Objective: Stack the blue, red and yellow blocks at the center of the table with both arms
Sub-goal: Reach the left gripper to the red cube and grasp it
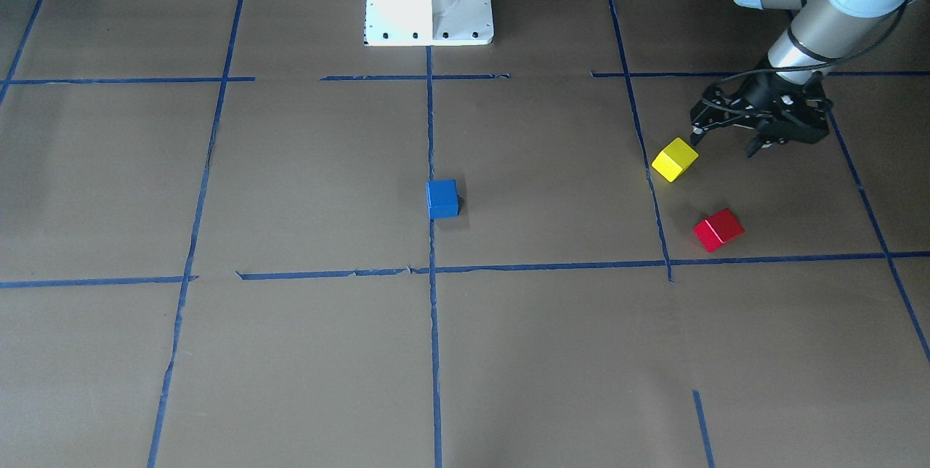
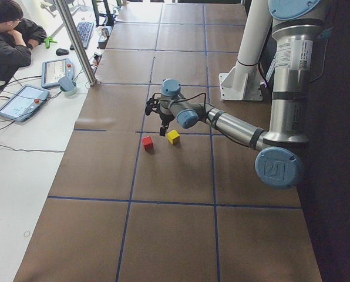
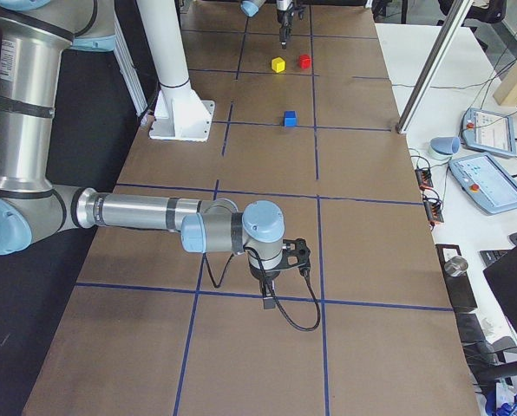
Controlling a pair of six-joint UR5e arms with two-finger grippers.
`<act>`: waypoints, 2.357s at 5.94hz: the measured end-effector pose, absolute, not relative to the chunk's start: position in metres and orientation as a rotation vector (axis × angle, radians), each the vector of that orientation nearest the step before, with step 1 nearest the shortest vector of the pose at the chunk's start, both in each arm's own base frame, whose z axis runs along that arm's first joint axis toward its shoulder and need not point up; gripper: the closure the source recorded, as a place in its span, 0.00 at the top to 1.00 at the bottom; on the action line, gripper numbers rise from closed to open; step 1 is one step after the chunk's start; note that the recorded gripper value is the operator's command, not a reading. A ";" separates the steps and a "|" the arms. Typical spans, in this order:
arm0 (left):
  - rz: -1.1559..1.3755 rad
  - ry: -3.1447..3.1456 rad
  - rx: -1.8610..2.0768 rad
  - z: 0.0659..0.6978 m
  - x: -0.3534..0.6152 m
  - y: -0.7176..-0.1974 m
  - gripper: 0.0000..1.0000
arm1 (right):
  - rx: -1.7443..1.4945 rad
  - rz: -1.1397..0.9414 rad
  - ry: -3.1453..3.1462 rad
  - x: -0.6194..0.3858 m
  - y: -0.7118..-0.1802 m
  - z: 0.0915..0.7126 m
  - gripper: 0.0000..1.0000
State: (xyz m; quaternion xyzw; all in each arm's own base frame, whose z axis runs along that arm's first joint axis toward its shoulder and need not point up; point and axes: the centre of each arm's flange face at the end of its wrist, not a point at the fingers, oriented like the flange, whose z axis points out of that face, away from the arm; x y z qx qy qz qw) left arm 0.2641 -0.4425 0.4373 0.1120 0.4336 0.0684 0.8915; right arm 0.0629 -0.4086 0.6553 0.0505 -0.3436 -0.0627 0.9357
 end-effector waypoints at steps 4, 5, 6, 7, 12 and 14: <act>-0.233 0.837 0.056 0.468 0.286 -0.479 1.00 | 0.100 -0.128 -0.701 0.063 -0.408 0.657 1.00; -0.306 0.821 0.032 0.475 0.296 -0.499 1.00 | 0.099 -0.129 -0.701 0.063 -0.407 0.657 1.00; -0.337 0.812 0.021 0.478 0.304 -0.513 1.00 | 0.099 -0.129 -0.701 0.063 -0.407 0.658 1.00; -0.348 0.805 0.018 0.481 0.305 -0.519 1.00 | 0.099 -0.130 -0.701 0.063 -0.407 0.658 1.00; -0.366 0.766 0.007 0.504 0.316 -0.537 0.69 | 0.101 -0.134 -0.701 0.063 -0.407 0.658 1.00; -0.378 0.744 0.025 0.510 0.317 -0.543 0.04 | 0.103 -0.137 -0.701 0.063 -0.407 0.657 1.00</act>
